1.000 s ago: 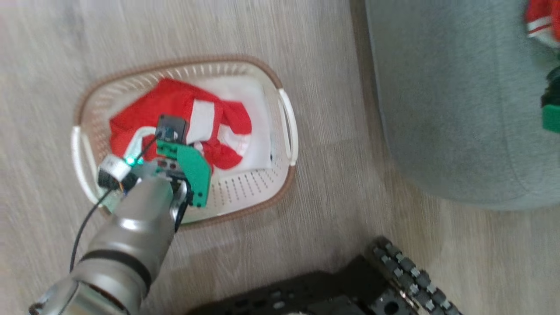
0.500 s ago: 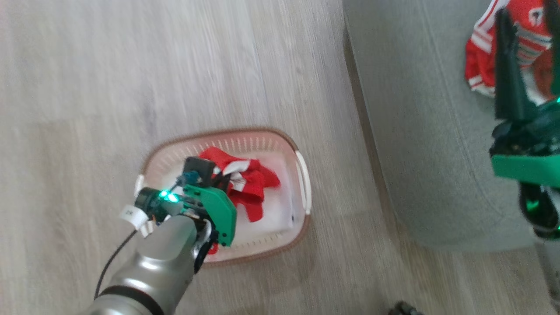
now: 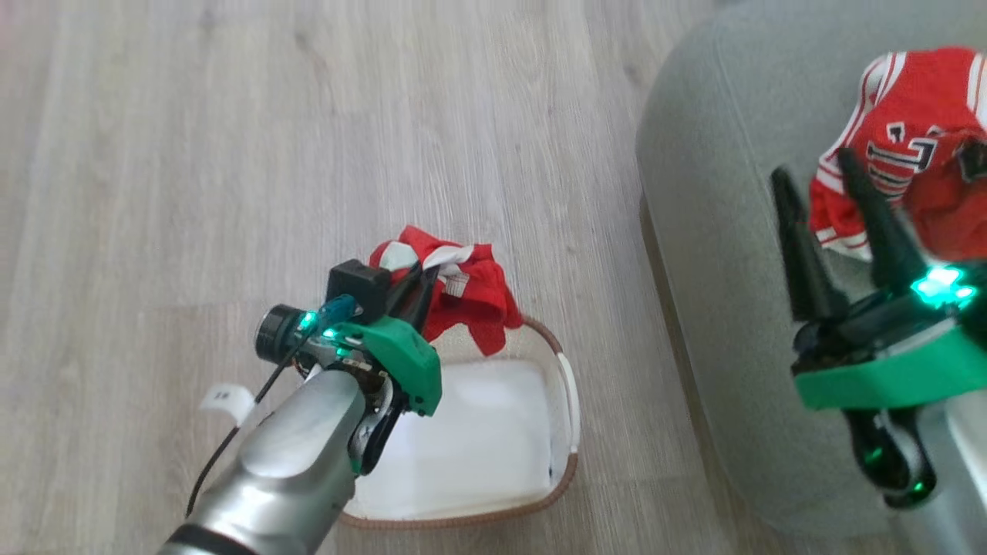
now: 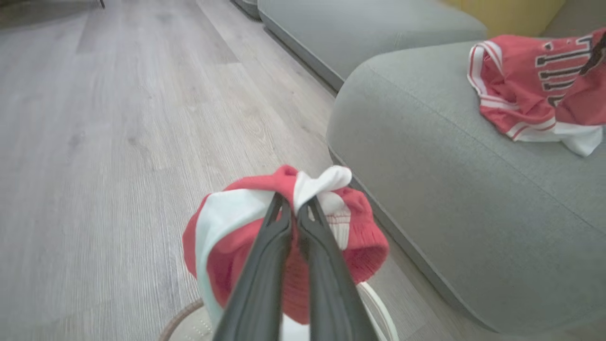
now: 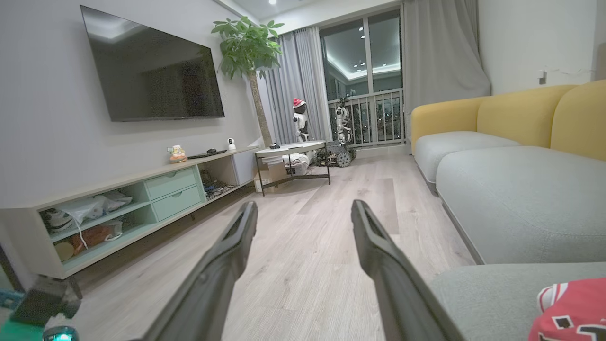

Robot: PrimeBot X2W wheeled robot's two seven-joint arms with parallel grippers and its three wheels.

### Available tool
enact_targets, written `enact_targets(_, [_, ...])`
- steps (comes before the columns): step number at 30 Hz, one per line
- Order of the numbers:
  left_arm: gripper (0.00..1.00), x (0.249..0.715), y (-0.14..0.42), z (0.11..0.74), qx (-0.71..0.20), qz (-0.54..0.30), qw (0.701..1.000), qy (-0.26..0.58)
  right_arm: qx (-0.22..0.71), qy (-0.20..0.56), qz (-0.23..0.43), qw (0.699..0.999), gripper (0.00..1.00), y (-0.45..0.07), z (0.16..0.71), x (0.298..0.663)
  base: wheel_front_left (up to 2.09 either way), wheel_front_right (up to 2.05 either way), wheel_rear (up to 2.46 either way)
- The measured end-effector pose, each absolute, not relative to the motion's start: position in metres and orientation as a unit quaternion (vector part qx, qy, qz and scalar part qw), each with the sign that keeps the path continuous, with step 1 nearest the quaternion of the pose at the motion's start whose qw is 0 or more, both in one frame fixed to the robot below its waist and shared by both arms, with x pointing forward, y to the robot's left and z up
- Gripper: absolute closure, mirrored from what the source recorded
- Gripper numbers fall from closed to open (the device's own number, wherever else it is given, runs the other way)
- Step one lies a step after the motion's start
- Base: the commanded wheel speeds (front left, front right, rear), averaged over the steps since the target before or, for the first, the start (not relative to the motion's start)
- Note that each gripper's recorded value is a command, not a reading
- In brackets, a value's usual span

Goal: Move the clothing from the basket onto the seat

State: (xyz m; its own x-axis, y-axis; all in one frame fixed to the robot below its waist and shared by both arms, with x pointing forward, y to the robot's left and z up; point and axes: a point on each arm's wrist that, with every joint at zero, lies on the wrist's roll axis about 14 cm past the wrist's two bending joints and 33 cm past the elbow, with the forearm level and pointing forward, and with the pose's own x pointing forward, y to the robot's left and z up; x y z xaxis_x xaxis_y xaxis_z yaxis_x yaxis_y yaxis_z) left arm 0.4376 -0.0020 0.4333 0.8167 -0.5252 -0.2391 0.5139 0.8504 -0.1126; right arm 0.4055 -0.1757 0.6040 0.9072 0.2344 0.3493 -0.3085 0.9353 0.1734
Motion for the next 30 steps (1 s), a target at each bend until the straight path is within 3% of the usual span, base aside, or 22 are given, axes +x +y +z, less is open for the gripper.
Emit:
enact_targets(16, [1.00, 0.433, -0.008, 0.599, -0.025, -0.297, 0.951, -0.086, 0.120, -0.143, 0.196, 0.962, 0.00, -0.134, 0.596, 0.382, 0.00, 0.00, 0.00])
enact_targets(30, [1.00, 0.421, -0.017, 0.639, -0.017, -0.319, 0.939, -0.125, 0.109, -0.063, 0.239, 0.963, 0.00, -0.108, 0.549, 0.372, 0.00, 0.00, 0.00])
